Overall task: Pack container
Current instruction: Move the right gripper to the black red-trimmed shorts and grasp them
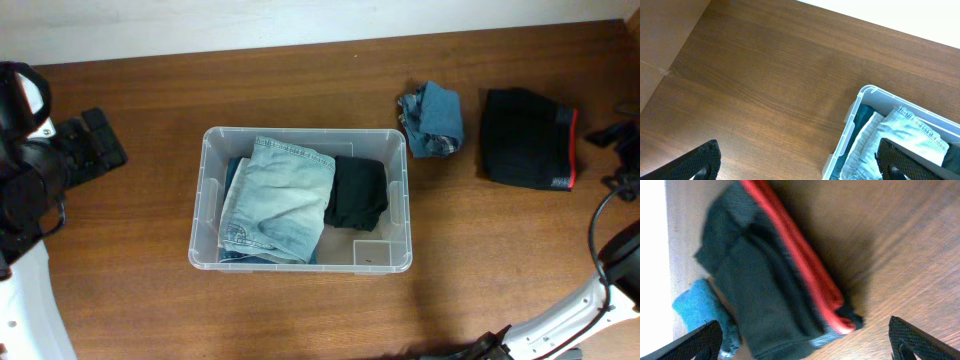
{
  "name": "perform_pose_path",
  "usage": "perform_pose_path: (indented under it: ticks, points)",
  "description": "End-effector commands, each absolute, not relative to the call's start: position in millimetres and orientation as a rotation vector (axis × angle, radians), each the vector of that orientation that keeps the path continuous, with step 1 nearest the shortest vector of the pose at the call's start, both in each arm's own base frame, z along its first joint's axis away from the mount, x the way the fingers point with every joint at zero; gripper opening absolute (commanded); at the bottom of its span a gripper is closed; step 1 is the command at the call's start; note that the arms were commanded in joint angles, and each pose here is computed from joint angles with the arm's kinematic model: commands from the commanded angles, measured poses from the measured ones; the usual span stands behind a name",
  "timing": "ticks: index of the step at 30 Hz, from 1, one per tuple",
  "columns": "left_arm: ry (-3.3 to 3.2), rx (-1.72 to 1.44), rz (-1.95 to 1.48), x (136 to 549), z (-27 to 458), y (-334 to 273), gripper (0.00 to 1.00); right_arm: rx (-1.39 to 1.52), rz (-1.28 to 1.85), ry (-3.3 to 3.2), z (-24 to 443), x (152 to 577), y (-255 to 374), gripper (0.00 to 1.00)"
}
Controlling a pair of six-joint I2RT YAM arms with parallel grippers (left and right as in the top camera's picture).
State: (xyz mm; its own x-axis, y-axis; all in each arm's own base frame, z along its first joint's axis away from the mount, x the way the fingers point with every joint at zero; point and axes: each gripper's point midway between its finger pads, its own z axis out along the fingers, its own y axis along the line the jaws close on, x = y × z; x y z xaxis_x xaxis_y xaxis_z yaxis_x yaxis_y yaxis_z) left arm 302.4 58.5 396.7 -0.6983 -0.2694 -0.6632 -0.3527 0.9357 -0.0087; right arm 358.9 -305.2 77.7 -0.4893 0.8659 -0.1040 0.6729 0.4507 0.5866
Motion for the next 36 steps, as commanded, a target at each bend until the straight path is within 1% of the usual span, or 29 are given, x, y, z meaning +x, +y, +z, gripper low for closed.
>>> perform_pose_path:
  ticks: [1,7,16,17,18,20,25,26,27,29,36]
  points:
    - [2.373,-0.461,0.159,301,398,61,1.00,1.229,0.715,2.340,67,357,-307,0.99]
    - [2.373,-0.461,0.158,301,398,61,1.00,1.209,0.816,2.400,28,364,-289,0.99]
    - [2.373,-0.461,0.159,301,398,61,1.00,1.043,0.910,2.541,-12,382,-244,1.00]
    - [2.373,-0.461,0.158,301,398,61,1.00,1.041,0.913,2.545,-13,382,-243,0.96]
    - [2.373,-0.461,0.159,301,398,61,1.00,1.040,0.902,2.558,-15,382,-242,0.89]
    - [2.373,-0.461,0.159,301,398,61,1.00,1.052,0.871,2.581,-18,378,-244,0.82]
    - [2.373,-0.461,0.159,301,398,61,1.00,1.026,0.884,2.599,-25,371,-243,0.83]
    - [2.373,-0.461,0.159,301,398,61,1.00,1.019,0.889,2.606,-28,368,-242,0.87]
    - [2.373,-0.461,0.159,301,398,61,1.00,1.019,0.898,2.610,-32,366,-241,0.88]
    - [2.373,-0.461,0.159,301,398,61,1.00,1.033,0.915,2.619,-41,360,-239,0.89]
    - [2.373,-0.461,0.159,301,398,61,1.00,1.204,0.940,2.530,-46,329,-267,0.95]
